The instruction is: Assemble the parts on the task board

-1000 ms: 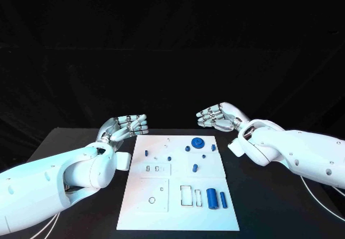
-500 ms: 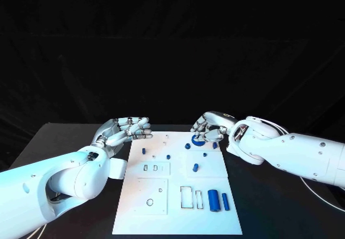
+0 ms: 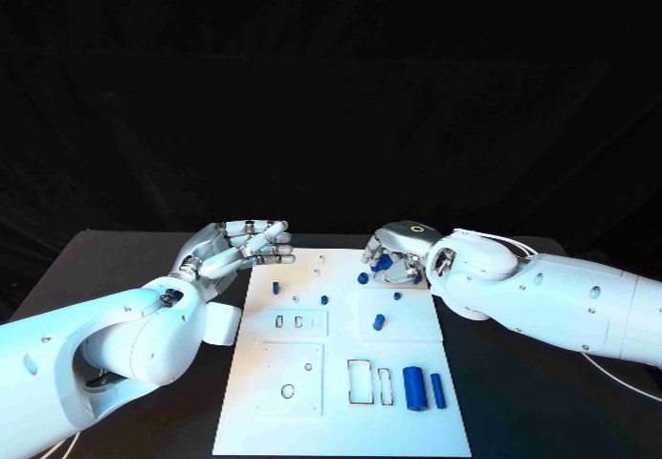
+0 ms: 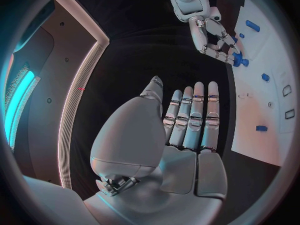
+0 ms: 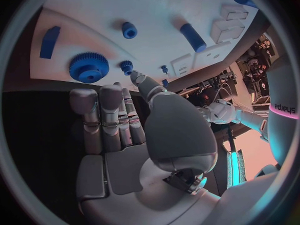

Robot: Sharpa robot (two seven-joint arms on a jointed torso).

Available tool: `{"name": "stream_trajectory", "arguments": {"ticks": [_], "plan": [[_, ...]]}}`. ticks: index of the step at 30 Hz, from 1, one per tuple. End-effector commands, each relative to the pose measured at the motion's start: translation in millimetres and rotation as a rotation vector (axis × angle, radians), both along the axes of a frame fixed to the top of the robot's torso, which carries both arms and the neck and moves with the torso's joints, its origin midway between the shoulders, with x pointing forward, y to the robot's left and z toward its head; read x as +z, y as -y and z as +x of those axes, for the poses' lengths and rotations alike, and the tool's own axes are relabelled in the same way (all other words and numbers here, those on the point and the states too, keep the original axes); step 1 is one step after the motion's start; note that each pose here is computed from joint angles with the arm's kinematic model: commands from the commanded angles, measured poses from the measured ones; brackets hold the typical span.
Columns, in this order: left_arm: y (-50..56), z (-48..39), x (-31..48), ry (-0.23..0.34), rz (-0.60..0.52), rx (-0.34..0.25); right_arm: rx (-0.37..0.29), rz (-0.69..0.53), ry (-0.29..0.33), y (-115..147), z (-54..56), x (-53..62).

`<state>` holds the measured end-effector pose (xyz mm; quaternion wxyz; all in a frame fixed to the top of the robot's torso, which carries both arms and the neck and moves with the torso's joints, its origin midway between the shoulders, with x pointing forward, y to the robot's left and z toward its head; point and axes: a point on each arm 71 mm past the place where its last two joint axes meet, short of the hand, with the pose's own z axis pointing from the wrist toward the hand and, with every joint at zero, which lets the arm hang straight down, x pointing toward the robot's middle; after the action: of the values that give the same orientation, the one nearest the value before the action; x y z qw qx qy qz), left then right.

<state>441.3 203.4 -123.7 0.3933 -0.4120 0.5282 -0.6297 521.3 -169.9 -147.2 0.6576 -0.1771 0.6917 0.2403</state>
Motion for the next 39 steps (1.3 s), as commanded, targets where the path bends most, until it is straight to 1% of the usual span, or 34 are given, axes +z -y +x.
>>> {"name": "stream_trajectory", "arguments": {"ticks": [1,16,23,31,39], "plan": [[3.0,-1.8,3.4,0.011,-0.005,-0.028,-0.008,-0.076,0.005,-2.0,1.2,-2.8],[2.4,-1.8,5.9,0.014,-0.003,-0.027,-0.005,-0.093,-0.006,-8.0,3.1,-5.0],[2.6,-2.3,6.9,0.015,-0.003,-0.028,0.006,-0.103,-0.02,-12.7,4.0,-8.1],[1.9,-1.9,7.7,0.014,-0.001,-0.026,0.003,-0.111,-0.03,-11.3,5.2,-10.0],[0.3,-1.2,7.7,0.013,0.002,-0.021,0.013,-0.105,-0.007,-11.6,4.6,-8.6]]}}
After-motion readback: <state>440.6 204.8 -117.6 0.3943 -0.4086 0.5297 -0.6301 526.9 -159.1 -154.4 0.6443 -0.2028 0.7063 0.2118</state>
